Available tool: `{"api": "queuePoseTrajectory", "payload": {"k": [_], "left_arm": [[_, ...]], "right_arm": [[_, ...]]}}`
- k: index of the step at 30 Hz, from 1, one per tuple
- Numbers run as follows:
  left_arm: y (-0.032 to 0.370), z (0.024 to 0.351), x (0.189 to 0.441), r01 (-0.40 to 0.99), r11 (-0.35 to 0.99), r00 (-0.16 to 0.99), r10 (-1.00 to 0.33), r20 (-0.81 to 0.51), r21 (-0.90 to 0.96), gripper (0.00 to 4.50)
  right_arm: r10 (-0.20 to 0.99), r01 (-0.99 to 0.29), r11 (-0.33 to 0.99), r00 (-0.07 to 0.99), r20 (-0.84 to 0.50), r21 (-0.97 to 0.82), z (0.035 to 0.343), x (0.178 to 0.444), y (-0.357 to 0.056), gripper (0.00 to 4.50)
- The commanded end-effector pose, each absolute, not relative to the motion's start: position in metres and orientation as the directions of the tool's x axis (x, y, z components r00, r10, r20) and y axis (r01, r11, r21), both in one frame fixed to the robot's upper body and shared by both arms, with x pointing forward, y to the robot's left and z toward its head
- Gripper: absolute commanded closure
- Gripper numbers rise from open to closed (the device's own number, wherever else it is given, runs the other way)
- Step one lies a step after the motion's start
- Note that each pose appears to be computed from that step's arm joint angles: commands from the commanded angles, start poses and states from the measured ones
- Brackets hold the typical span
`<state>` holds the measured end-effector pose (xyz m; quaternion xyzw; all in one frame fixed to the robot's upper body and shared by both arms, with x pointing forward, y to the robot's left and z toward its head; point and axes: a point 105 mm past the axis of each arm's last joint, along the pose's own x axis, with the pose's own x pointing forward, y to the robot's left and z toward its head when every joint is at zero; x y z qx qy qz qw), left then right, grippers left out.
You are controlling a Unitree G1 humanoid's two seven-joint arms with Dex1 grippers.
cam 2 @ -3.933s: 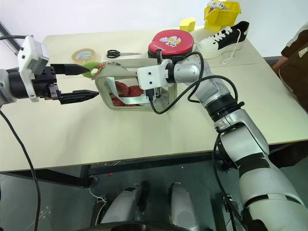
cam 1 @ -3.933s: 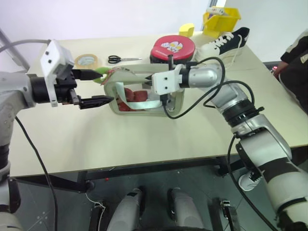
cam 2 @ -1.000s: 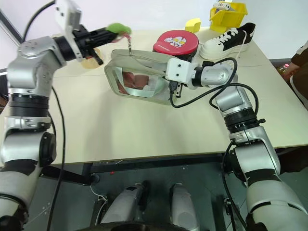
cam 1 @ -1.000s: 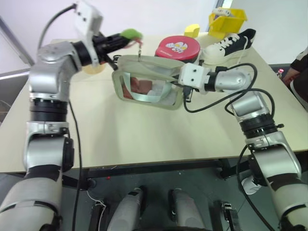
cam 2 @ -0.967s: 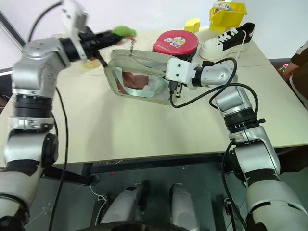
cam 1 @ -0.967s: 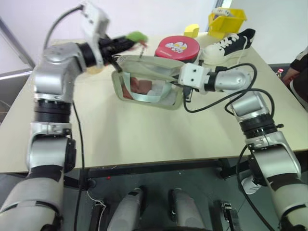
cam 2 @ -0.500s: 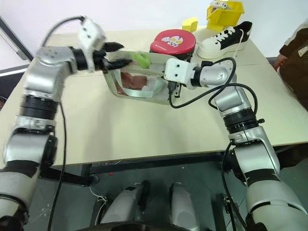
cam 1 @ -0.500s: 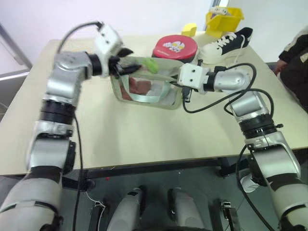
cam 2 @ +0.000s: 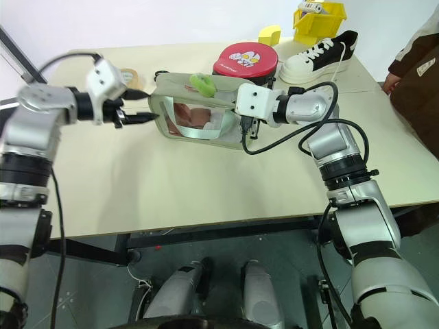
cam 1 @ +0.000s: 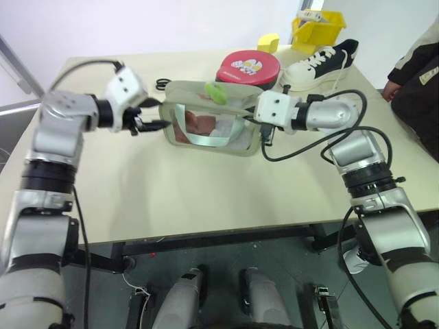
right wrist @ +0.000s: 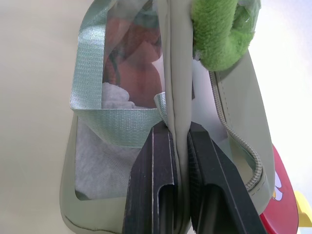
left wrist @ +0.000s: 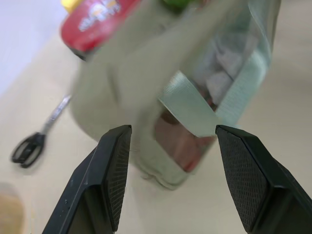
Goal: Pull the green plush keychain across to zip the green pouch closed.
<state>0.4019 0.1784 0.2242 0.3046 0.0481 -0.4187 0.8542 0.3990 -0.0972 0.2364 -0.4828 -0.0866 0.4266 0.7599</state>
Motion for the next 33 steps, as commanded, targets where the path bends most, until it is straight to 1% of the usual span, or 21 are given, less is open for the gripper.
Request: {"api": "queuePoseTrajectory", "payload": {"k": [1, 3, 4, 7, 13, 16, 18, 21, 24, 25, 26, 27, 33], "left_arm": [[0.177, 0.240, 0.412, 0.680, 0.496, 0.696, -0.667, -0.266, 0.540, 1.81], [0.176, 0.239, 0.415, 0.671, 0.501, 0.704, -0.662, -0.258, 0.547, 2.42], [0.176, 0.240, 0.417, 0.664, 0.507, 0.710, -0.658, -0.251, 0.551, 2.82], [0.177, 0.243, 0.420, 0.647, 0.523, 0.723, -0.651, -0.230, 0.555, 4.47], [0.179, 0.264, 0.411, 0.664, 0.515, 0.694, -0.694, -0.192, 0.543, 4.47], [0.185, 0.279, 0.411, 0.658, 0.559, 0.702, -0.697, -0.143, 0.504, 4.47], [0.187, 0.281, 0.413, 0.659, 0.587, 0.710, -0.691, -0.132, 0.471, 4.47], [0.187, 0.286, 0.412, 0.686, 0.603, 0.688, -0.720, -0.092, 0.407, 3.61], [0.193, 0.282, 0.418, 0.658, 0.627, 0.719, -0.689, -0.097, 0.417, 2.07], [0.193, 0.280, 0.420, 0.655, 0.631, 0.723, -0.684, -0.102, 0.415, 1.64], [0.194, 0.278, 0.421, 0.661, 0.631, 0.720, -0.685, -0.108, 0.406, 1.05], [0.192, 0.276, 0.421, 0.672, 0.623, 0.711, -0.693, -0.116, 0.400, 0.62], [0.183, 0.262, 0.428, 0.686, 0.581, 0.697, -0.696, -0.169, 0.437, 0.62]], "right_arm": [[0.747, -0.507, 0.178, 0.628, -0.220, -0.843, 0.260, 0.396, -0.095, 4.50], [0.748, -0.507, 0.178, 0.627, -0.219, -0.843, 0.260, 0.395, -0.094, 4.50], [0.748, -0.507, 0.178, 0.627, -0.219, -0.843, 0.260, 0.395, -0.094, 4.50], [0.747, -0.507, 0.180, 0.628, -0.218, -0.843, 0.261, 0.395, -0.094, 4.50], [0.741, -0.501, 0.184, 0.636, -0.215, -0.846, 0.263, 0.396, -0.096, 4.50], [0.740, -0.499, 0.185, 0.638, -0.214, -0.847, 0.263, 0.397, -0.096, 4.50], [0.740, -0.497, 0.185, 0.638, -0.213, -0.848, 0.264, 0.398, -0.096, 4.50], [0.740, -0.494, 0.183, 0.638, -0.212, -0.850, 0.265, 0.398, -0.096, 4.50], [0.741, -0.492, 0.180, 0.638, -0.212, -0.852, 0.266, 0.398, -0.095, 4.50], [0.741, -0.492, 0.180, 0.638, -0.212, -0.852, 0.266, 0.399, -0.095, 4.50], [0.741, -0.491, 0.179, 0.637, -0.212, -0.852, 0.266, 0.399, -0.095, 4.50], [0.741, -0.491, 0.178, 0.637, -0.212, -0.853, 0.267, 0.398, -0.095, 4.50], [0.744, -0.490, 0.176, 0.635, -0.210, -0.854, 0.268, 0.398, -0.094, 4.50]]}}
